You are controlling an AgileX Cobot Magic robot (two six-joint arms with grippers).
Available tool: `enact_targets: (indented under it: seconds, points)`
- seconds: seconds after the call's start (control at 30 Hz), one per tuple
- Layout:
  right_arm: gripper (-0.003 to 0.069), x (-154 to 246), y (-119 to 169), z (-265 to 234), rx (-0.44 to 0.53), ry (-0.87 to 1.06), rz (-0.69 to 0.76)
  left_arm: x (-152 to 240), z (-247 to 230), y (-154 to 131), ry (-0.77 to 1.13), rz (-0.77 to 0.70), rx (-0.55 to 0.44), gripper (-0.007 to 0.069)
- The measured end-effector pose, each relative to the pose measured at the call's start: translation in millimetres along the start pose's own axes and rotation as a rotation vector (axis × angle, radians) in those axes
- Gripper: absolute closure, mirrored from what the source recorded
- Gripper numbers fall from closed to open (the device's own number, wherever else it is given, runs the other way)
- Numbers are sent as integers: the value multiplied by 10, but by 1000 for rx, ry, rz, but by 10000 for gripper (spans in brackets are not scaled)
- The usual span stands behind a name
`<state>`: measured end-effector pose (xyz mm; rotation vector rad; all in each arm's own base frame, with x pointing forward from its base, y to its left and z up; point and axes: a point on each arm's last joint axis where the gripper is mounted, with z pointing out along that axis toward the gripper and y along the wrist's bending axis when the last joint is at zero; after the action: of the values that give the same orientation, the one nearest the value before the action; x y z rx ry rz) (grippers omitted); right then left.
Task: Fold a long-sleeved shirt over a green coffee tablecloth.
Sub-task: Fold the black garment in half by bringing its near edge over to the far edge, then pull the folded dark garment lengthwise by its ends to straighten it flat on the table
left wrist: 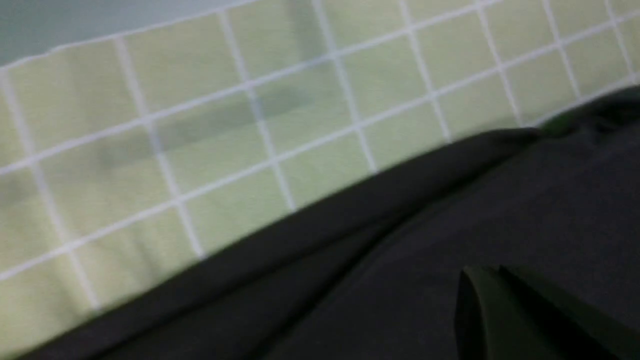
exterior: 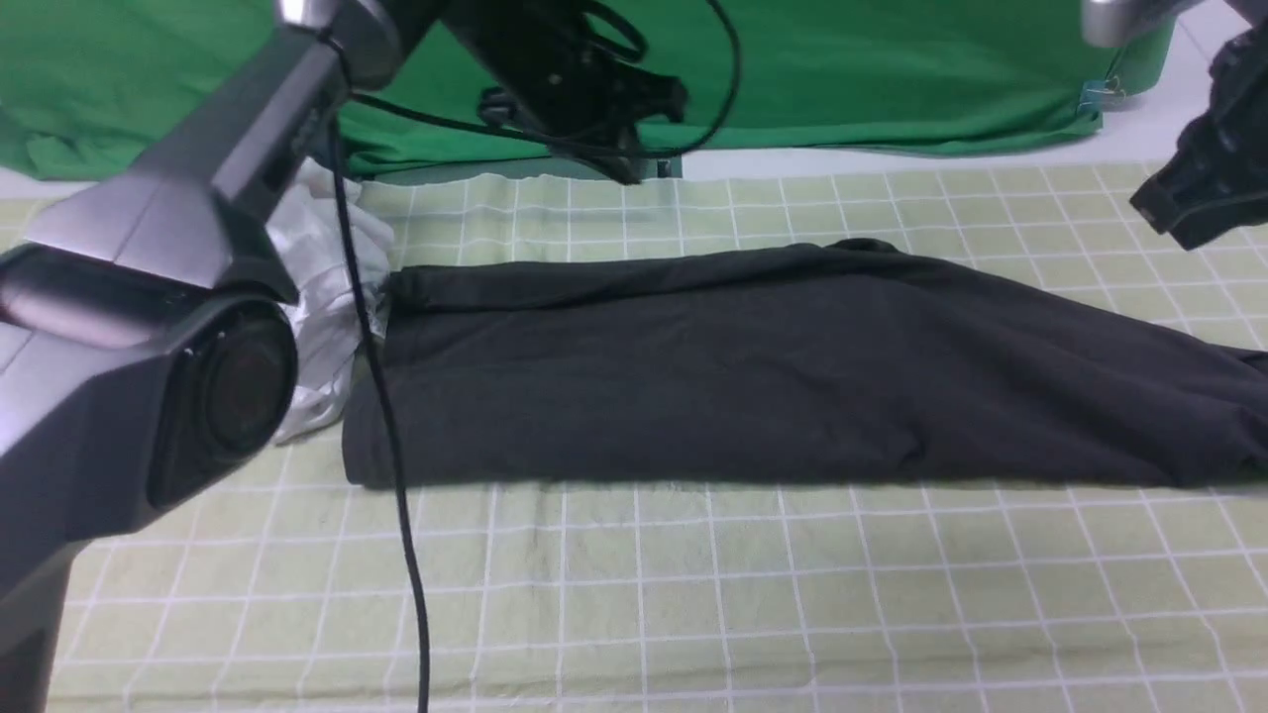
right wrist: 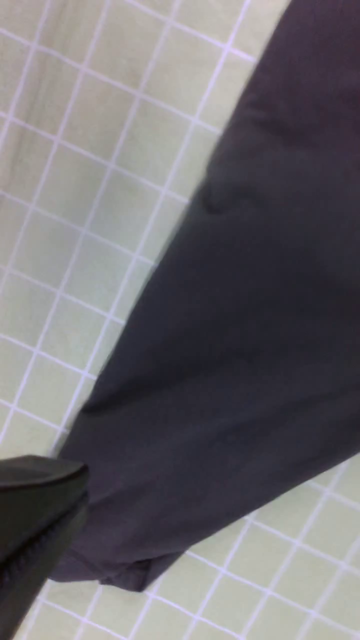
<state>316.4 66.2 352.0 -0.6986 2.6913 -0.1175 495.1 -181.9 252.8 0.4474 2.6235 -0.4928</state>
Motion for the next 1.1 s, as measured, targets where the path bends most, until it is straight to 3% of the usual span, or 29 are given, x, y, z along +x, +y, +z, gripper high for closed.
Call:
enact_targets:
  seconds: [0.17,0.37,0.73,0.93,1.1]
  points:
    - [657,-24,3,-13,-8,-36,-3,261,424,-138,153,51,-98,614]
    - [657,-37,-1,-19,-4,-53,-10,481,720,62,267,29,-230,614]
    - [657,-44,-1,-20,-3,-61,-16,288,886,368,11,14,-266,614]
    - [657,-44,-1,-20,-3,-61,-15,198,760,526,-32,-23,-282,613]
    - [657,-19,-45,-16,7,-45,-9,96,207,585,28,-26,-290,612]
